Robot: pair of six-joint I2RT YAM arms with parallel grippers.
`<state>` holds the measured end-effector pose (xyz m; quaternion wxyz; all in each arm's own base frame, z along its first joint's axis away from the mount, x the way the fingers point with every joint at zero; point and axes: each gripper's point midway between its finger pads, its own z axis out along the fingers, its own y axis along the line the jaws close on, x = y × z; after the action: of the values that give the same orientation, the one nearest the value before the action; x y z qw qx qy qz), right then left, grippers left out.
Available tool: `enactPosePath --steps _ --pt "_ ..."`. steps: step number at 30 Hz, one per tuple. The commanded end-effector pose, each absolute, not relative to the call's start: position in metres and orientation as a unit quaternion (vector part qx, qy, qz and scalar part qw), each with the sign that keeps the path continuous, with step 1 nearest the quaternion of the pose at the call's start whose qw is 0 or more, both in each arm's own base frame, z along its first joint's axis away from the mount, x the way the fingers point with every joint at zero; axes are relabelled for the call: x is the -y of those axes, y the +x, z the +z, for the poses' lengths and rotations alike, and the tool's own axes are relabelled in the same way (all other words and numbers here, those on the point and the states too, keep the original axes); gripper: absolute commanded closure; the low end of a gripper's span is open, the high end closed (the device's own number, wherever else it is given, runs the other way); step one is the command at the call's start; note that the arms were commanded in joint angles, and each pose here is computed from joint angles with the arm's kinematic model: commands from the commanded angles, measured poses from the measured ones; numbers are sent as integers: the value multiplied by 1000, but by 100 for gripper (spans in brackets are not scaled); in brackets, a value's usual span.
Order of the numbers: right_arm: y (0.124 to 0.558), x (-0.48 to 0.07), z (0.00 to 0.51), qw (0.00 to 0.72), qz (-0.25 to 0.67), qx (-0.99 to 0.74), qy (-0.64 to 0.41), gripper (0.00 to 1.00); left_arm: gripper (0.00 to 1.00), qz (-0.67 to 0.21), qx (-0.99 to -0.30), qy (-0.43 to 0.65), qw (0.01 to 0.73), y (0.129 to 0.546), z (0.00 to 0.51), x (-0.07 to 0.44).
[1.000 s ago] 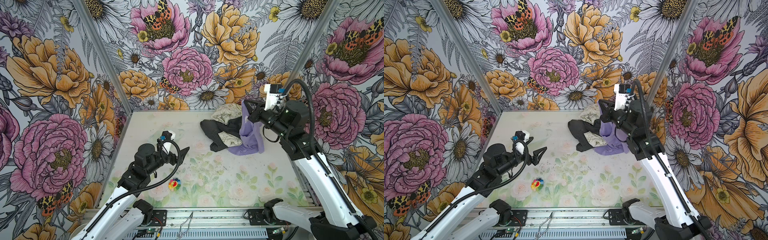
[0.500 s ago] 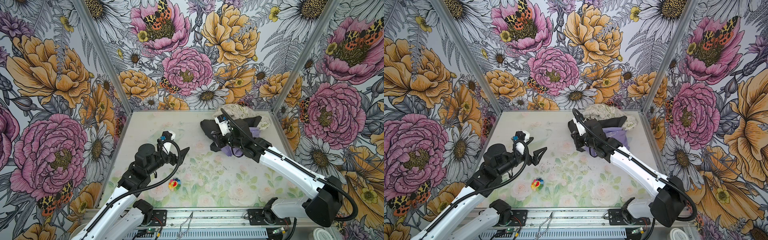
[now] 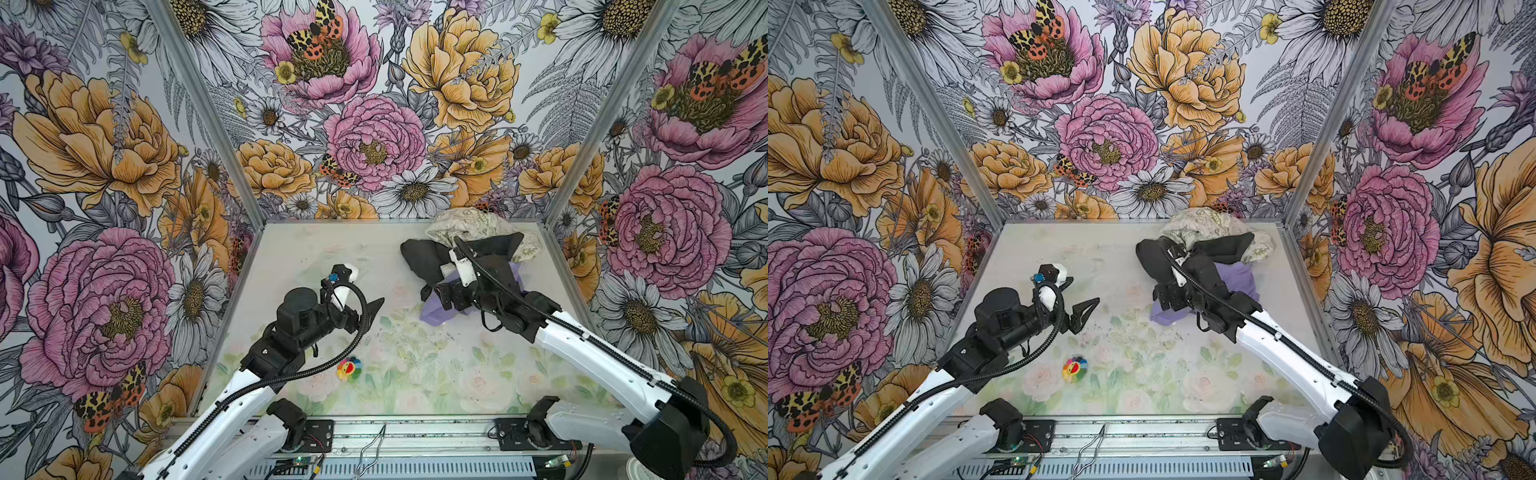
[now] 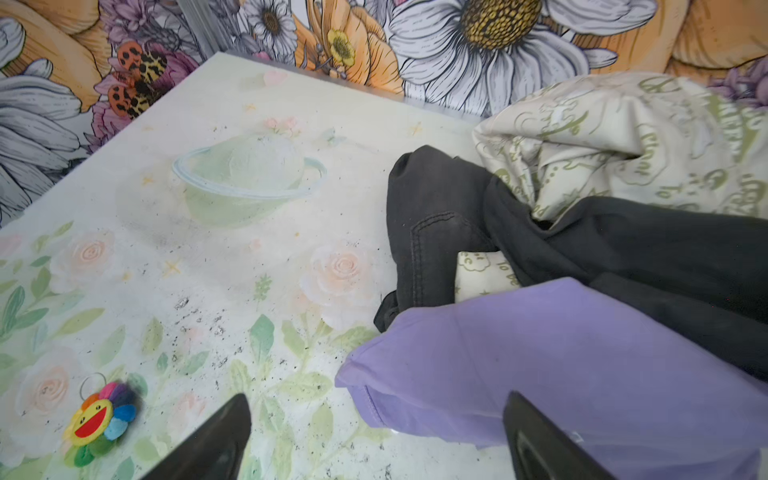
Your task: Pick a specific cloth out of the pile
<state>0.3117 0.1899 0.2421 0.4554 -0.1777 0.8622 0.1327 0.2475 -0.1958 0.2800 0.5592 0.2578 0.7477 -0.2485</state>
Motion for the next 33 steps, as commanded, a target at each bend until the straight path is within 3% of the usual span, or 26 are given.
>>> enactPosePath --steps 1,14,22,33 --pt "314 -158 256 485 107 -858 -129 4 1 -257 -754 246 551 251 285 207" --pt "300 -67 273 527 83 -845 16 4 4 -235 -785 324 473 264 239 311" --pt "295 -52 275 532 84 -841 46 4 8 -246 -784 351 449 301 213 392" --pt "288 -40 281 545 82 -832 65 4 21 -177 -812 345 437 368 147 448"
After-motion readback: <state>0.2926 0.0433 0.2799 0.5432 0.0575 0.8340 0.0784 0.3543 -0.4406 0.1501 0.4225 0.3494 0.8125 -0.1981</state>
